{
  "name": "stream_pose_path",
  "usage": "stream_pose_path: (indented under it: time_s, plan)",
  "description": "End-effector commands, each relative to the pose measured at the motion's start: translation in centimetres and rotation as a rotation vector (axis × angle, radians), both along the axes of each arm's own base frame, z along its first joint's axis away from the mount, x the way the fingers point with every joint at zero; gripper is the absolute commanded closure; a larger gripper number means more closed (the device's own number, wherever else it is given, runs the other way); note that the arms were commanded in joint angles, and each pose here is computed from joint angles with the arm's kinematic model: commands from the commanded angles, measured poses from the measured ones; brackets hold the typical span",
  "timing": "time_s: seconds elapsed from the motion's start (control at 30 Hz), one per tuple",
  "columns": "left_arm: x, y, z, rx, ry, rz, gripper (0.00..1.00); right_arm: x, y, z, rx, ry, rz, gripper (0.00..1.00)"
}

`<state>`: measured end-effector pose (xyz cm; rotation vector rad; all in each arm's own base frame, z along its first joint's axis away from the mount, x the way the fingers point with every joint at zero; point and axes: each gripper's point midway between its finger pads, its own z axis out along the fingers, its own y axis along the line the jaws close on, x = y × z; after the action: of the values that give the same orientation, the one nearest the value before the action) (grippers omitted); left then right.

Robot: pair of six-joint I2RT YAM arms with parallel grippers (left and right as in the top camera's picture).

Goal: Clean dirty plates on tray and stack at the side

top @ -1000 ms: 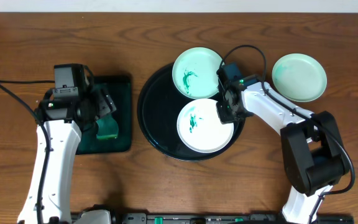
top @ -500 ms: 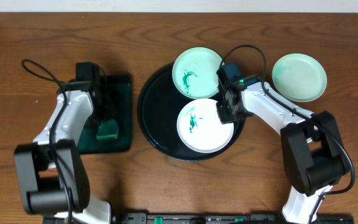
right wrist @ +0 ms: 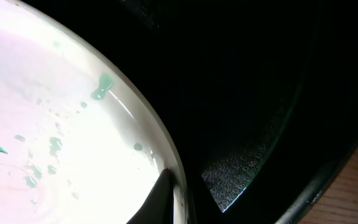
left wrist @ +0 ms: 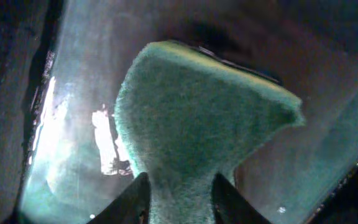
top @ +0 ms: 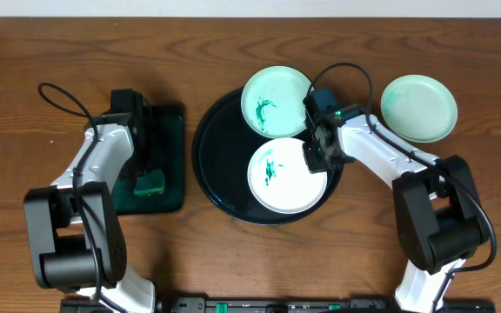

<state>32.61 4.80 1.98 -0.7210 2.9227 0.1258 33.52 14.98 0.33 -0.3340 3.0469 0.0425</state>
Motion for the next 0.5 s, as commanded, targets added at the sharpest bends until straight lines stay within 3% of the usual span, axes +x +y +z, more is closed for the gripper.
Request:
stream_pose_path:
  time_s: [0.0, 0.13, 0.27, 0.4, 0.47]
  plan:
    - [-0.2, 0.3, -0.3, 0.017, 0.008, 0.004, 0.71, -2.0, 0.8, -2.0, 0.000, 0.075, 0.029, 0.99]
    - [0.0, 0.3, -0.7, 0.016, 0.008, 0.004, 0.69, -2.0, 0.8, -2.0, 0.000, 0.076, 0.029, 0.99]
    - [0.1, 0.4, -1.4, 0.016, 0.019, 0.004, 0.59, -2.0, 0.8, -2.0, -0.001, 0.078, 0.029, 0.99]
    - [0.2, 0.4, -1.6, 0.015, 0.019, 0.004, 0.59, -2.1, 0.7, -2.0, -0.003, 0.082, 0.029, 0.99]
    - [0.3, 0.4, -1.7, 0.016, 0.016, 0.003, 0.64, -2.2, 0.7, -2.0, -0.005, 0.085, 0.029, 0.99]
